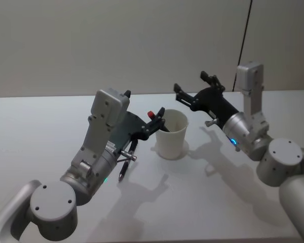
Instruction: Place the pen into the pen holder.
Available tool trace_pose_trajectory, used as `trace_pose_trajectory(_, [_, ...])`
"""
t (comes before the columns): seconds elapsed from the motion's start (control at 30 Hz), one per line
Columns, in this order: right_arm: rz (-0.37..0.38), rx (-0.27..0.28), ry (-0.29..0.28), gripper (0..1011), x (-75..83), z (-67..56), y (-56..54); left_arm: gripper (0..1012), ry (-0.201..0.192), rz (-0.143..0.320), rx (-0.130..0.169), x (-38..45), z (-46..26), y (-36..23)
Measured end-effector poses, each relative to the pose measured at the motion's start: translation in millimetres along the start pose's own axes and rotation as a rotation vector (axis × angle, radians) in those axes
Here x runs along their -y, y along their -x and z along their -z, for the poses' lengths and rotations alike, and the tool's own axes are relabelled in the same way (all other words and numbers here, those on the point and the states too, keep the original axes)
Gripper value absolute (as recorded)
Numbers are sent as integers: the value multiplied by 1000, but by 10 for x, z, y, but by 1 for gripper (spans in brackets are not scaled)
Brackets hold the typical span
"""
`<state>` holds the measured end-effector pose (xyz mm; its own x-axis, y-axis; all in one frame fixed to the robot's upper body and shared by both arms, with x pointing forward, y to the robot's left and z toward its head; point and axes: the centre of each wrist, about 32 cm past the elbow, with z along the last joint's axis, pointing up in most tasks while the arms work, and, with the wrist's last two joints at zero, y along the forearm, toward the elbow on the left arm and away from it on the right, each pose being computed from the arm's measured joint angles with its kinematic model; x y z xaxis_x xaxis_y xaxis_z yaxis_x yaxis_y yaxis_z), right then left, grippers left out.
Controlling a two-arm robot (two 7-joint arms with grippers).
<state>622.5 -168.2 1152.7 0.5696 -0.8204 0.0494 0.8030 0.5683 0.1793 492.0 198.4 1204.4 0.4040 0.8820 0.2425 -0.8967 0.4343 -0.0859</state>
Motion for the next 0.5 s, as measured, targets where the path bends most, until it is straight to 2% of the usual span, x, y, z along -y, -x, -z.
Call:
trace_pose_trajectory(0.37, [62,2,57,1001,237,-124,-47,1004,0,0,0,0,0,0])
trace_pose_trajectory(0.5, [97,12,86,1001,372,-176,-60,1004,0,0,0,0,0,0])
